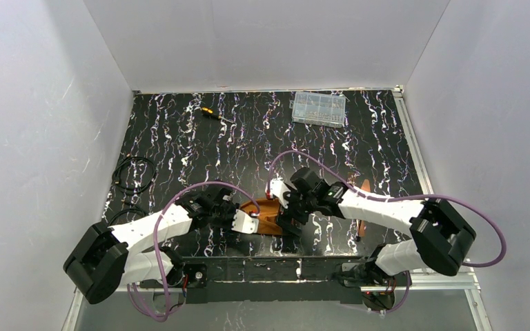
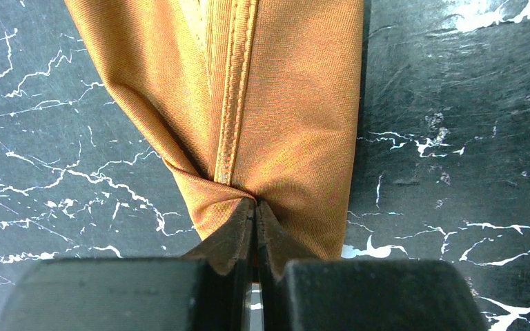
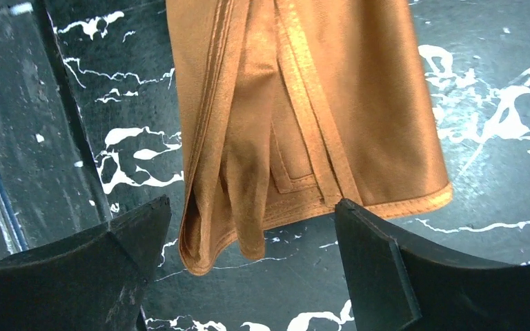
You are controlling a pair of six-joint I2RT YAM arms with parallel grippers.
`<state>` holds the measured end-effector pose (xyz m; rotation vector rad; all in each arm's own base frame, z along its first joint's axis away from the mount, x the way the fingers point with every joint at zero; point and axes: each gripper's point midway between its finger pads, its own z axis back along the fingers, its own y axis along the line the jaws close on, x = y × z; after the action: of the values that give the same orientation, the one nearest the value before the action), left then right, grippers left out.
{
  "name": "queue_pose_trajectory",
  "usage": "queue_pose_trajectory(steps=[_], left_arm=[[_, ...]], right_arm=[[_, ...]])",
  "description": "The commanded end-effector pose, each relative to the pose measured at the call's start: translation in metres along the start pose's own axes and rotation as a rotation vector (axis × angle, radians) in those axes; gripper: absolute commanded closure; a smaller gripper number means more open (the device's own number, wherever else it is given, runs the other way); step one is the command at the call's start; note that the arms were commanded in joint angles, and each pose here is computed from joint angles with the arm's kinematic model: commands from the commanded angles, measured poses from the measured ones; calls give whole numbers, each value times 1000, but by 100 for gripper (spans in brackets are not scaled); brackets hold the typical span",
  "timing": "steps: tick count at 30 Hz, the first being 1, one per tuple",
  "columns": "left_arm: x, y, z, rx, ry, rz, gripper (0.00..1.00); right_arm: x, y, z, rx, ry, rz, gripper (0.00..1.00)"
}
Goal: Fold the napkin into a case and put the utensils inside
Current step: Grasp the top corner of the smaller rectangle folded napkin from the folded napkin.
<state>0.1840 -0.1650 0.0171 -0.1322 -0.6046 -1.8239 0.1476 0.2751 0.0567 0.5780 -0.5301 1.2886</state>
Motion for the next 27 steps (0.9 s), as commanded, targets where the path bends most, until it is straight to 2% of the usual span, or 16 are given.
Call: queue_pose_trajectory(steps=[1, 7, 10, 13, 17, 21, 22, 27], left_arm=[[-27, -49, -1, -167, 98, 56, 100], [-27, -46, -2, -155, 95, 52, 100], [-26, -44, -2, -149, 92, 51, 100], [-25, -42, -2, -144, 91, 44, 100], [-24, -41, 0, -136, 89, 41, 100], [-24, -38, -1, -122, 84, 35, 100], [-24, -37, -1, -121, 86, 36, 100], [-23, -34, 0, -109, 88, 35, 100]], right_arm=[[-3, 5, -7, 28, 49, 81, 3], [-7, 11, -15, 46, 87, 89, 2], [-12, 8, -23, 41, 143, 85, 6], [-7, -2, -29, -2, 148, 91, 20], [11, -5, -24, -25, 105, 72, 53], [13, 3, -16, 3, 100, 52, 77], [12, 5, -15, 10, 102, 47, 81], [18, 14, -12, 79, 98, 36, 89]])
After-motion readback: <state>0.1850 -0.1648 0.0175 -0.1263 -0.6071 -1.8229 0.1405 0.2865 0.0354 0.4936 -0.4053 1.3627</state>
